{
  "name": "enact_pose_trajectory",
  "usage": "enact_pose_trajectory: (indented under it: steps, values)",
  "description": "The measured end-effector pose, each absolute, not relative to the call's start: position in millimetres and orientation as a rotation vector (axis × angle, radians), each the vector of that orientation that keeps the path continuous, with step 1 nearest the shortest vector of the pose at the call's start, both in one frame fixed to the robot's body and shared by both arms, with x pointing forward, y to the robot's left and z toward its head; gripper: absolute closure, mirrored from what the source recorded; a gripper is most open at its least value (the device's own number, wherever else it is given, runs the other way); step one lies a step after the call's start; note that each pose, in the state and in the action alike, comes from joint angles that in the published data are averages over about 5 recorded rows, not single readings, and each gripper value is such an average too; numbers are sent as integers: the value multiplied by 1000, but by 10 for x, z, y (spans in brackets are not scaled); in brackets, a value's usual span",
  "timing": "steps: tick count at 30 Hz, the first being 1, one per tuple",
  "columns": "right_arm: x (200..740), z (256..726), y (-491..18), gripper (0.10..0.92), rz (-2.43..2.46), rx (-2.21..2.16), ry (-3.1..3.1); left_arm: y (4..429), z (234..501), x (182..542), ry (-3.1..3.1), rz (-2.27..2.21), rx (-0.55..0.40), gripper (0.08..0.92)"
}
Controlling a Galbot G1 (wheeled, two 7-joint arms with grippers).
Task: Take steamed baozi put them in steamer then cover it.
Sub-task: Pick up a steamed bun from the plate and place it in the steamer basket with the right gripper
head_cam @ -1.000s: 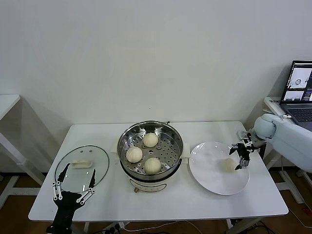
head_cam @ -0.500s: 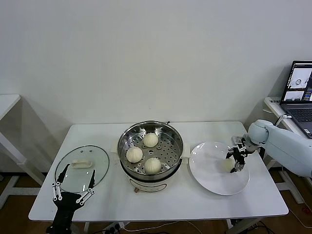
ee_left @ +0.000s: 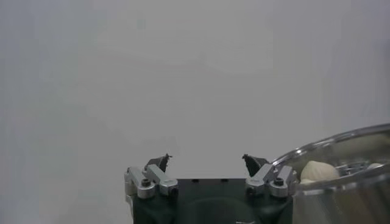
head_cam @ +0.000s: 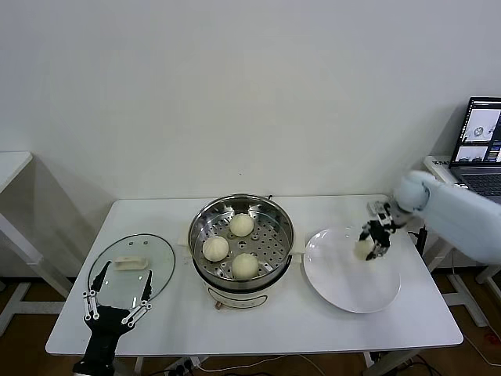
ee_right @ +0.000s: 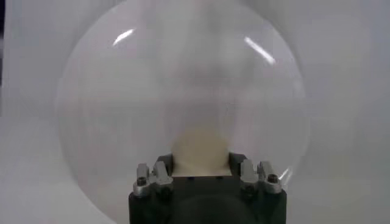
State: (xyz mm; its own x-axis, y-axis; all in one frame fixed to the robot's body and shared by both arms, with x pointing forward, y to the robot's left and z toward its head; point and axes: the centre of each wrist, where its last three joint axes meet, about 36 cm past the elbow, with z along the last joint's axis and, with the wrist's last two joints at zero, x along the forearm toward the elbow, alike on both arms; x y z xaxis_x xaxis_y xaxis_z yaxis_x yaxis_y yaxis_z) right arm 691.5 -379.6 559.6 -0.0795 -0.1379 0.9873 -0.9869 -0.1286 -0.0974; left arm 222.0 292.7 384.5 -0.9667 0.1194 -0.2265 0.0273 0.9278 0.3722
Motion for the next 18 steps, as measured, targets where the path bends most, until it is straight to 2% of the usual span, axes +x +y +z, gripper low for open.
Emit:
enact_pose_trajectory:
  steps: [10,18]
  values:
    - [7090,6854,-2641,378,1433,1526,-1249,2918,3881,2233,2828,544,118,177]
    - [6917,7111,-1697,378,1490,1629,-1169,2938,3897,2229,2824,551,107,177]
